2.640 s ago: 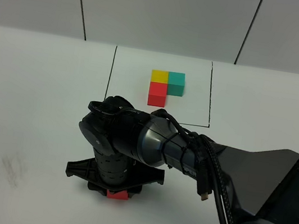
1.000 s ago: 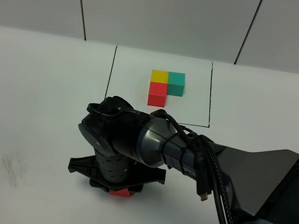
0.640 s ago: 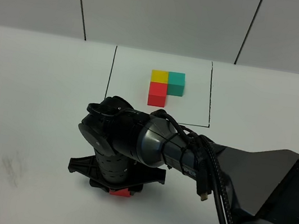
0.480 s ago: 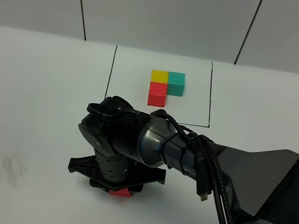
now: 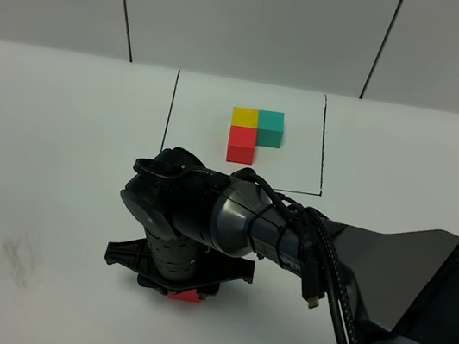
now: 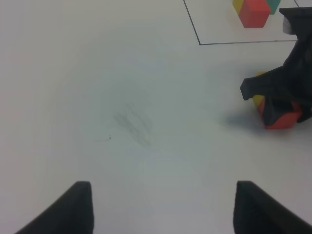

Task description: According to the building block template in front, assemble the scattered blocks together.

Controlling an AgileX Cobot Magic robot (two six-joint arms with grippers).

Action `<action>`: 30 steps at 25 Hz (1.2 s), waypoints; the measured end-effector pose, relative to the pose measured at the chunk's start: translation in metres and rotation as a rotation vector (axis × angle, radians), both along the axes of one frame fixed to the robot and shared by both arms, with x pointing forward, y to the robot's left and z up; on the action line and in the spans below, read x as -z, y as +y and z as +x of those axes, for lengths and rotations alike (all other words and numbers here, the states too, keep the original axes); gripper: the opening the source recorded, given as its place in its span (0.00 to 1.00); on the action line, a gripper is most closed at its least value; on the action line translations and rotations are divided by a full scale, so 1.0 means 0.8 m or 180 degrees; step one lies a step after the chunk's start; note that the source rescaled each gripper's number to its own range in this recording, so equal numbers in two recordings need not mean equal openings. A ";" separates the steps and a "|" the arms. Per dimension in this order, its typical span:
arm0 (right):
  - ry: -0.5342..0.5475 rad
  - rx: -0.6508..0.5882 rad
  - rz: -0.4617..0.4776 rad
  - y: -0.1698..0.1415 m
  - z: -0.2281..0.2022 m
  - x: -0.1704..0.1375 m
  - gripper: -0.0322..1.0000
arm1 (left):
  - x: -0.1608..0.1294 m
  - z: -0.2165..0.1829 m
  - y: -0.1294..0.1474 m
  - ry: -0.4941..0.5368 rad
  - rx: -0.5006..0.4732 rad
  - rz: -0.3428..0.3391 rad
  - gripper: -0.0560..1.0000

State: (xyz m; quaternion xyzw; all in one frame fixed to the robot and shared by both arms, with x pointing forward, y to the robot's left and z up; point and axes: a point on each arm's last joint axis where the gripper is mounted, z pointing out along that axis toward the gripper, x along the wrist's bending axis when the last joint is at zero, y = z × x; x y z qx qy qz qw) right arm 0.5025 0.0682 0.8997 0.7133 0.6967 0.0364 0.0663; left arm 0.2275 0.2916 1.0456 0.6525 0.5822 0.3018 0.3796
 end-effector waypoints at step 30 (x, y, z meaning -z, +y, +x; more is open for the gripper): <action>-0.0289 -0.0068 -0.0008 -0.014 0.001 -0.064 0.93 | 0.000 0.000 0.000 0.0000 0.0000 0.0000 0.39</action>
